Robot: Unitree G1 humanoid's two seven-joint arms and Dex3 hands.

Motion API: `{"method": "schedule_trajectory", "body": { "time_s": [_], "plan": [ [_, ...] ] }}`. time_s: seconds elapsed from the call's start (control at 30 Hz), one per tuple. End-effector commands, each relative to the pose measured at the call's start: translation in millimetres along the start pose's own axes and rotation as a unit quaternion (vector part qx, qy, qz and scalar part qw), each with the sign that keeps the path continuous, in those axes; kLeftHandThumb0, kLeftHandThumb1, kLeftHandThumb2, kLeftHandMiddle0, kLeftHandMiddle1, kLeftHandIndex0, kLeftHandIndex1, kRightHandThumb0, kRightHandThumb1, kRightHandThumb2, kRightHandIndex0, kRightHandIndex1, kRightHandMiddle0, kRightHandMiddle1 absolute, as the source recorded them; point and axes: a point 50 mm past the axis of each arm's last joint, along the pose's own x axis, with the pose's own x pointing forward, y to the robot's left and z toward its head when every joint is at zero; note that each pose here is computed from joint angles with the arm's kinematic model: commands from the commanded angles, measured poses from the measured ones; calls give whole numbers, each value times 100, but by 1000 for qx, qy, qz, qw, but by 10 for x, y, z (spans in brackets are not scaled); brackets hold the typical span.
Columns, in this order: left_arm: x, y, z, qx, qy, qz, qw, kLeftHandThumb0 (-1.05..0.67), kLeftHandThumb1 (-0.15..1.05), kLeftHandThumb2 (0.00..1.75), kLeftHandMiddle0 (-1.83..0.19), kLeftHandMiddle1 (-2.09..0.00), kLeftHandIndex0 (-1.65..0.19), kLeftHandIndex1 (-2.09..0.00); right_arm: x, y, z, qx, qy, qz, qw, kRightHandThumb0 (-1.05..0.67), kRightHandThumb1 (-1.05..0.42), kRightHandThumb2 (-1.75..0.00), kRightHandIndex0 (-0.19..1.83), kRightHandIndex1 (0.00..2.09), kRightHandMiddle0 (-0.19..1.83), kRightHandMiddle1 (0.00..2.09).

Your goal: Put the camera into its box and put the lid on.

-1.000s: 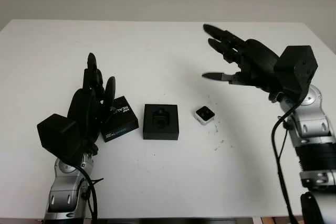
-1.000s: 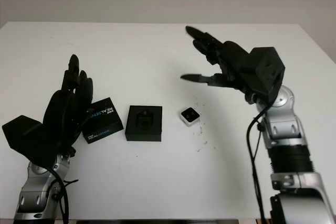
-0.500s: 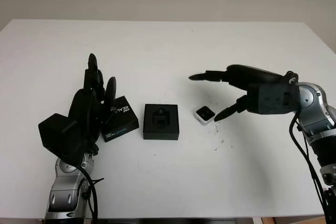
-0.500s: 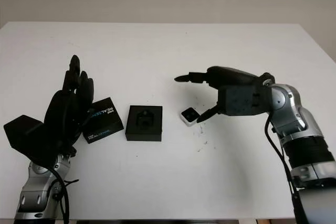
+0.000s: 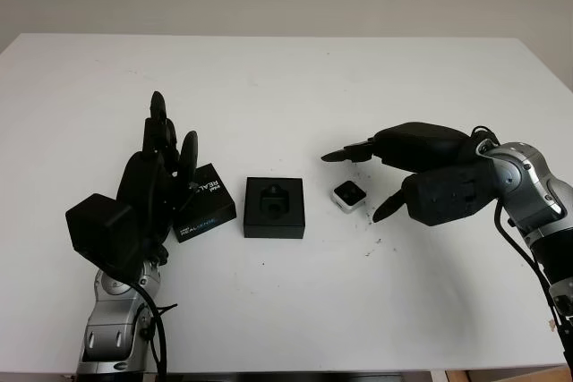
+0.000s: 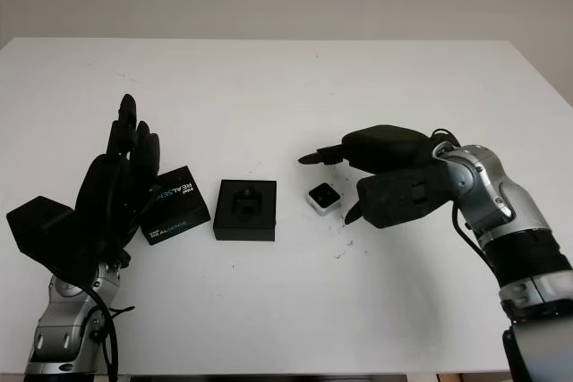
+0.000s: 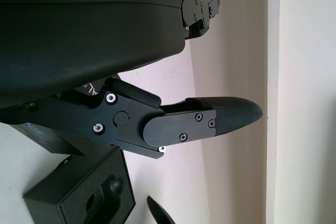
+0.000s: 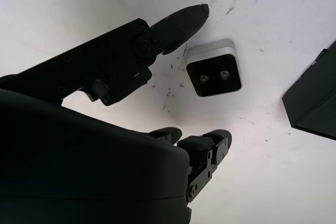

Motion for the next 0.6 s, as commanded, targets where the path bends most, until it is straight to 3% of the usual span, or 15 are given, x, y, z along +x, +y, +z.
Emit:
{"method": "schedule_trajectory", "body": {
  "time_s": [0.0,0.2,0.23,0.3,0.37,0.57],
  "plan": [
    [18,0,32,-1,-8,-3,1000,-75,105,53,19,0,19,0,-15,44,-33,-4,2,-3,1000,-52,-80,-6,42,19,43,15],
    [15,4,30,-1,-7,-3,1000,-75,105,53,19,0,19,0,4,138,-53,12,-15,-33,999,-49,-81,-6,47,26,49,22],
    [15,4,31,0,-7,-3,1000,-75,105,53,19,0,19,0,7,153,-56,15,-18,-37,999,-48,-81,-6,46,32,48,29],
    [15,5,33,1,-8,-3,1000,-74,105,53,19,0,19,0,14,183,-62,17,-25,-45,999,-47,-81,-5,32,68,33,66],
    [16,5,33,2,-8,-2,1000,-75,105,53,19,0,19,0,25,205,-67,14,-25,-48,998,-46,-82,-5,23,95,27,86],
    [14,6,30,3,-8,-5,1000,-75,105,54,19,0,19,0,43,260,-93,14,-23,-52,998,-41,-83,-6,24,108,30,97]
  ]
}}
